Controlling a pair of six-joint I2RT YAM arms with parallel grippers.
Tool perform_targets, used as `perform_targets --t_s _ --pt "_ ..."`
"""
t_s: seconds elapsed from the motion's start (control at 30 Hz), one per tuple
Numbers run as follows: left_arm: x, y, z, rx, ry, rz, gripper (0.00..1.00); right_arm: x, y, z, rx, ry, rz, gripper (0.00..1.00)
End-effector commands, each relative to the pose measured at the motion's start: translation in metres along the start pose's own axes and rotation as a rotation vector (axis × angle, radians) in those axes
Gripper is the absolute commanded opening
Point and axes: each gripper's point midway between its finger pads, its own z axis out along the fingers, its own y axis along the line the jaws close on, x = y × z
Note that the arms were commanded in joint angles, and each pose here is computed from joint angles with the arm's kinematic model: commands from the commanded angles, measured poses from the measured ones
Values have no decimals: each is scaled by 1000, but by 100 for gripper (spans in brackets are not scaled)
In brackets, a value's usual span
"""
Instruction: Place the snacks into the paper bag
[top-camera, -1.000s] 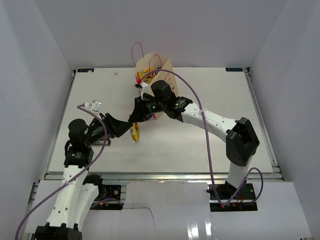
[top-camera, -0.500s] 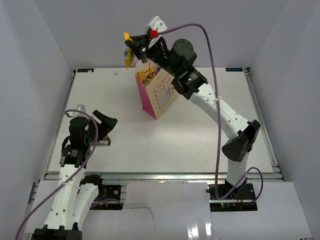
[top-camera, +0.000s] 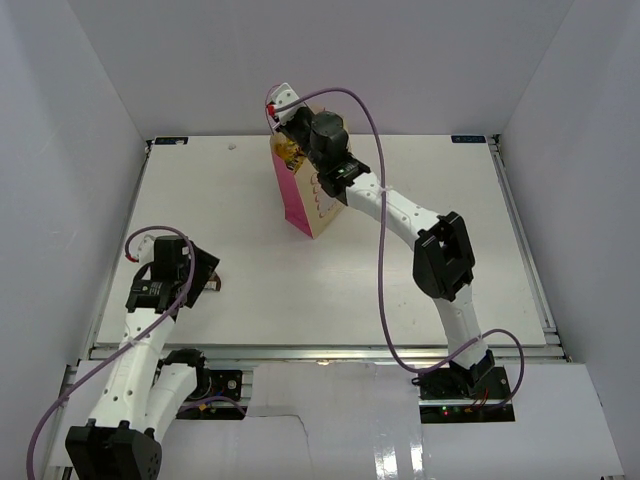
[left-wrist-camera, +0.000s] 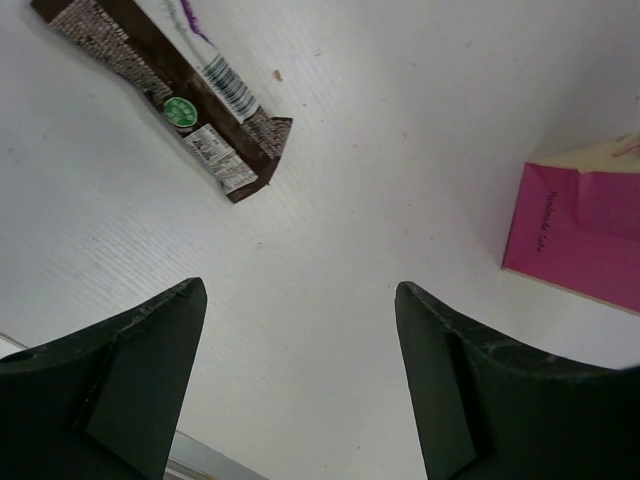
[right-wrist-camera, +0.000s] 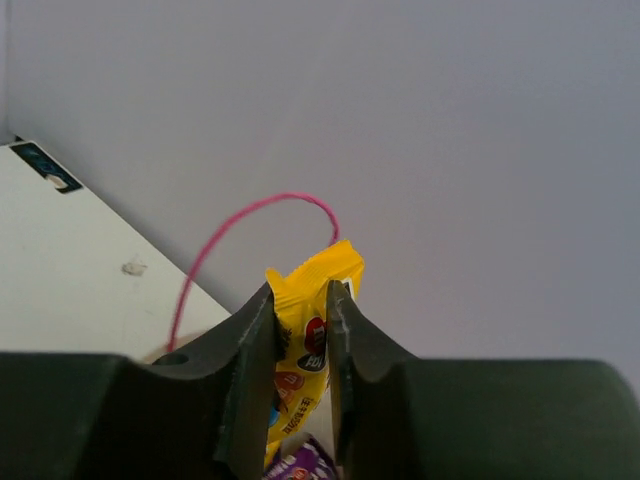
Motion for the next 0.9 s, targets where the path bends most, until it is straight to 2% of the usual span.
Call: perform_targets --t_s 0.0,0.1,0.2,0.3,0.37,0.47,0.5,0.53,0.57,0.6,0.63,0.7,0.73,0.8,0.87 --pt "-7 11 1 -92 -33 -70 87 -66 -67 -21 157 -132 -14 35" --pt "-5 14 6 -142 -17 -87 89 -63 -65 -30 139 -119 -12 52" --pt "0 23 15 -232 16 -90 91 -66 -67 -38 133 -109 7 63" --pt "7 30 27 -321 59 -81 91 -74 -72 -49 120 -105 25 71" --pt "9 32 36 -368 79 -71 91 -91 -76 -60 94 -123 53 73" --pt "7 35 47 -430 78 -57 90 -90 -49 -75 -122 -86 44 81" --pt "6 37 49 -447 73 -50 90 -111 -33 -90 -271 -151 34 91" --pt "2 35 53 -458 61 -52 90 -92 -21 -103 -374 -88 10 94" --pt "-4 36 57 -475 37 -50 90 -89 -12 -115 -451 -89 5 96" --pt "-4 39 65 -503 43 -37 90 -104 -6 -135 -536 -138 0 97" --pt "-10 35 73 -489 28 -46 90 -81 7 -148 -585 -87 6 97" --pt "-12 31 86 -492 37 -45 89 -79 12 -172 -646 -81 -11 98" --pt "-16 29 93 -485 29 -54 89 -56 21 -184 -679 -31 -1 98" --pt "-16 26 101 -486 43 -54 89 -55 22 -205 -713 -38 0 98" --pt "-21 38 113 -524 61 -76 88 -40 23 -222 -733 6 16 98"
